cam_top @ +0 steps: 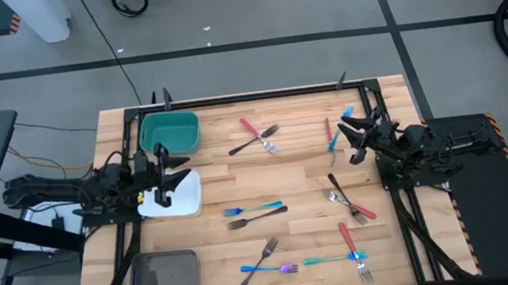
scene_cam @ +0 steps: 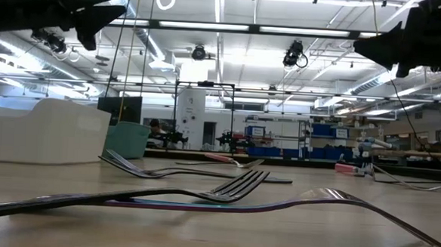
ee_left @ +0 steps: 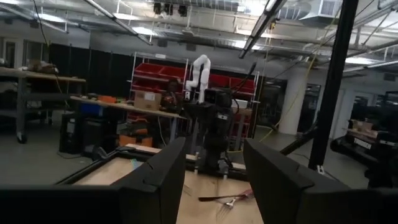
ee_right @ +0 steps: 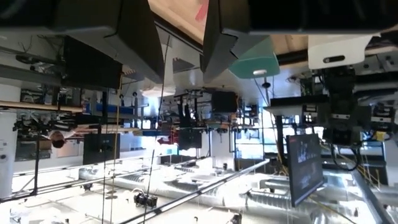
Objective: Sort silverware by color (type)
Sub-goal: Put the blue fork into the white bin
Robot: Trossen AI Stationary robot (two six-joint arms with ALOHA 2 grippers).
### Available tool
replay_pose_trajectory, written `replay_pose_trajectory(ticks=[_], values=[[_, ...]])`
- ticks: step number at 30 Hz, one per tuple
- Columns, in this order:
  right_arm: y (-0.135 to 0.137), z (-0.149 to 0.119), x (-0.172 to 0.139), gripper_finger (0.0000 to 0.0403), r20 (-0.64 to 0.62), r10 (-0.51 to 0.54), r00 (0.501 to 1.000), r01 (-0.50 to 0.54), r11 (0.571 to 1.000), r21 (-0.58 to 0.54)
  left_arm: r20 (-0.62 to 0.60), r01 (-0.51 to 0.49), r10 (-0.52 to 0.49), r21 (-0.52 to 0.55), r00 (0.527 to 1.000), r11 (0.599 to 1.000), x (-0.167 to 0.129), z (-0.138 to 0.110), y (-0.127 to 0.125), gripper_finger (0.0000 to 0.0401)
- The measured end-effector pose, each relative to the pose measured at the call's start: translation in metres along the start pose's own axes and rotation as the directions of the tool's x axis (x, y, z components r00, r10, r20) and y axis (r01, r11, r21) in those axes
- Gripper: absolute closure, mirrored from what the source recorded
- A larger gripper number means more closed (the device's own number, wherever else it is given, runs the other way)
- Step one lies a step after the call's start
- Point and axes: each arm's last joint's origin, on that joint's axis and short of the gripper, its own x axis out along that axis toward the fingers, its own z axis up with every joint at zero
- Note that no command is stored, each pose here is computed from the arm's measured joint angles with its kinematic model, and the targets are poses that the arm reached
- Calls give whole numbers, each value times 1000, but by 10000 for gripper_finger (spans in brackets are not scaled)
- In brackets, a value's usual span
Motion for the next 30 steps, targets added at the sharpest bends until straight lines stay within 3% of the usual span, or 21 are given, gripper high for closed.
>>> replay_pose_trajectory(ticks=[7, 14, 20, 30], values=[[1, 2, 0, 257, 22, 41, 999, -41, 999, 16, -218, -71, 86, 72, 972, 995, 30, 19, -1, 229], [-2, 10, 0, 252, 93, -7, 996, 2, 998, 56, -291, -160, 188, 118, 938, 980, 76, 35, 6, 229], [-6, 24, -3, 252, 217, -48, 975, 58, 997, -41, -375, -181, 242, 189, 895, 965, 119, 49, 26, 229], [-10, 30, -5, 252, 261, -120, 958, 125, 992, -3, -538, -185, 255, 181, 803, 966, 184, 56, 73, 229]])
